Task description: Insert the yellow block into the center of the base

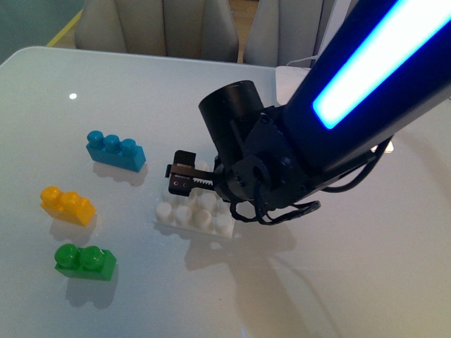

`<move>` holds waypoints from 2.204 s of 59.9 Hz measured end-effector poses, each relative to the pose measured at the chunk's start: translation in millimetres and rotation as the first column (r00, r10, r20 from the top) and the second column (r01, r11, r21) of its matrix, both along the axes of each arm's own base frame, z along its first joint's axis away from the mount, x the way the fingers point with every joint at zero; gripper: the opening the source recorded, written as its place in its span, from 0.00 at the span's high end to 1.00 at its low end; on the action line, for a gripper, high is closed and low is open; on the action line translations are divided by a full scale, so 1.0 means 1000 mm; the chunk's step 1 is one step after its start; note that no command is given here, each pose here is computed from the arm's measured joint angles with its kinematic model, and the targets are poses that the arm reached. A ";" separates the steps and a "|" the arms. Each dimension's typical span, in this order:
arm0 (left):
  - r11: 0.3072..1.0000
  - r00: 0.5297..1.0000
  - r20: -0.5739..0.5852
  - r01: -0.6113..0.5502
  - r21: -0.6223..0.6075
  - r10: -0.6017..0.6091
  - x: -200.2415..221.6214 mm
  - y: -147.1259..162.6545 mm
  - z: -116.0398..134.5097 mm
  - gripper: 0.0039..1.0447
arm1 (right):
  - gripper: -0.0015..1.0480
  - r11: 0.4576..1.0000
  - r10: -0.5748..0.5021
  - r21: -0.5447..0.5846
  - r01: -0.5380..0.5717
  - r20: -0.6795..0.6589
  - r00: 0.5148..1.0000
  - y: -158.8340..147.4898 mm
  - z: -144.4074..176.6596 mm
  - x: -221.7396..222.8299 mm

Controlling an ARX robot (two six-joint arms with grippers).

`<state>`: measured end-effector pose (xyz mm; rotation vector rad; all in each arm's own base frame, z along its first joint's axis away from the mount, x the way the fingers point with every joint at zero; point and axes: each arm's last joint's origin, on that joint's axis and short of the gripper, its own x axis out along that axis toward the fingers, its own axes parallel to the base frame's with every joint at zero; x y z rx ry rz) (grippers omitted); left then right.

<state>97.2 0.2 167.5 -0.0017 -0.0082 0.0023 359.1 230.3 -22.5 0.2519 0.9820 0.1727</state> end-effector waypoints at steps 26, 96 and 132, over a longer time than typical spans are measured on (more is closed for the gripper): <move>1.000 1.000 0.000 0.000 0.000 0.000 0.000 0.000 0.000 0.07 | 0.08 0.981 -0.169 0.110 0.157 0.107 0.980 -0.063 0.039 0.018; 1.000 1.000 0.000 0.000 0.000 0.000 0.000 0.000 0.000 0.07 | 0.98 0.960 -0.032 -0.130 0.247 0.827 0.561 -0.210 0.184 -0.191; 1.000 1.000 0.000 0.000 0.000 0.000 0.000 0.000 0.000 0.07 | 0.98 0.958 -0.035 -0.125 0.256 0.840 0.542 -0.230 0.191 -0.227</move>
